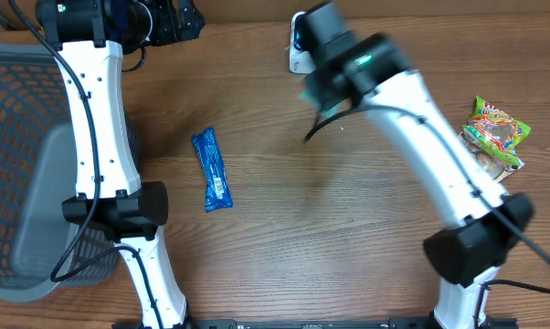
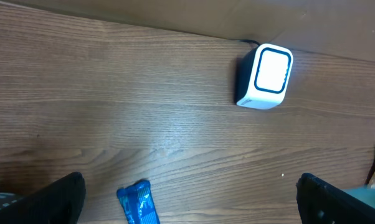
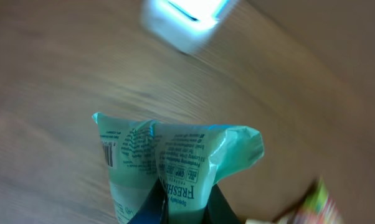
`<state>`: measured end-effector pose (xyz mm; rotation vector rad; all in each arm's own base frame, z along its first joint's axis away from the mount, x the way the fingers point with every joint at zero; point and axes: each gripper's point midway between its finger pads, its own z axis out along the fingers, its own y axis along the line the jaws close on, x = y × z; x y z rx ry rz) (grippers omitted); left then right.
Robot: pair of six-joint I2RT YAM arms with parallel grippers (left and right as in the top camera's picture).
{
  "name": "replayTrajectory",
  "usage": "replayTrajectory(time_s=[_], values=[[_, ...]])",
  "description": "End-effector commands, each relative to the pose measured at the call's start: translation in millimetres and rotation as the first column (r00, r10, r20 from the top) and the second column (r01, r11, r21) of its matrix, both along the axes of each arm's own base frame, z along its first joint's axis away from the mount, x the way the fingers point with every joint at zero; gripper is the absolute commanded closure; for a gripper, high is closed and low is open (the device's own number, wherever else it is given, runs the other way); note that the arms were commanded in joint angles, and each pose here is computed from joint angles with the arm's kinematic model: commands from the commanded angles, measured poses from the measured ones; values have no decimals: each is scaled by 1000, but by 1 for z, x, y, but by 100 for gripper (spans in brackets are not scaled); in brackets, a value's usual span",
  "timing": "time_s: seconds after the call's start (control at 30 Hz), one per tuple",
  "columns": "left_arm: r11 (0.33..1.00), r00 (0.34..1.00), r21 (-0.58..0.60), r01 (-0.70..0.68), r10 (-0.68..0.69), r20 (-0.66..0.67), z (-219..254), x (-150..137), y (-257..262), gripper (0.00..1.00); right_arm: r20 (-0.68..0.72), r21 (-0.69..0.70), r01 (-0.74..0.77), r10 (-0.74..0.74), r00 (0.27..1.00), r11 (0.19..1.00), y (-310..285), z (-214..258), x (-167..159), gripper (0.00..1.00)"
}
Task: Scan the item barcode
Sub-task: 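Carry the pale green package right and drop it by the Haribo bag, then reach the right gripper to the blue snack bar and grasp it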
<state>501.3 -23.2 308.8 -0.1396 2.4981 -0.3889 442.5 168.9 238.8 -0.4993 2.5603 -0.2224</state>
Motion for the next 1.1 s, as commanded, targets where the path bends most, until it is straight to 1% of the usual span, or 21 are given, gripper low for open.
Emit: replayTrajectory(time_s=[0.0,0.07,0.13,0.17,0.2,0.27,0.33,0.37,0.43,0.47,0.5,0.53,0.57,0.63,0.73,0.8,0.87,0.9,0.97,1.0,1.07], values=[[1000,999,-7,1,-1,32,13,-2,-2,0,-88,246,594,-593,801,766,-102,-2,13,96],[1000,999,-7,1,-1,32,13,-2,-2,0,-187,269,721,-700,689,638,-141,-18,12,96],[1000,999,-7,1,-1,32,13,-2,-2,1,-268,272,783,-738,620,559,-173,-40,13,96],[1000,999,-7,0,0,32,13,-2,-2,0,-282,272,794,-744,606,543,-180,-45,14,96],[1000,999,-7,0,0,32,13,-2,-2,0,-301,258,824,-768,565,505,-200,-60,15,96],[1000,999,-8,1,0,32,13,-2,-2,0,-318,231,852,-792,522,469,-224,-83,16,96],[1000,999,-7,1,-1,32,13,-2,-2,0,-324,221,867,-805,496,446,-240,-102,16,96],[1000,999,-8,1,-1,32,13,-2,-2,1,-318,221,866,-807,498,448,-248,-112,18,96],[1000,999,-8,1,-1,32,13,-2,-2,0,-305,221,846,-790,532,485,-251,-119,21,95],[1000,999,-7,0,0,32,13,-2,-2,0,-299,216,833,-777,554,510,-251,-121,22,89],[1000,999,-7,1,-1,32,13,-2,-2,0,-294,208,815,-760,580,541,-250,-121,22,81],[1000,999,-7,0,0,32,13,-2,-2,0,-292,202,799,-744,601,566,-248,-121,22,64],[1000,999,-7,0,0,32,13,-2,-2,0,-289,198,790,-735,613,581,-247,-120,23,53],[1000,999,-7,0,0,32,13,-2,-2,0,-280,201,775,-723,631,599,-246,-118,25,46],[1000,999,-7,1,-1,32,13,-2,-2,0,-273,224,735,-683,678,640,-241,-103,30,42],[1000,999,-7,1,-1,32,13,-2,-2,0,-269,239,729,-678,684,641,-239,-85,30,40],[1000,999,-8,1,-1,32,13,-2,-2,0,-297,308,702,-636,712,642,-224,-67,33,40],[1000,999,-8,1,-1,32,13,-2,-2,0,-322,362,678,-597,735,640,-210,-60,35,40],[1000,999,-7,1,-1,32,13,-2,-2,0,-372,498,591,-459,807,634,-168,-47,42,41],[1000,999,-8,1,-1,32,13,-2,-2,0,-384,597,495,-317,867,631,-128,-39,46,41],[1000,999,-8,1,-1,32,13,-2,-2,0,-375,646,424,-220,901,635,-88,-39,48,40]])
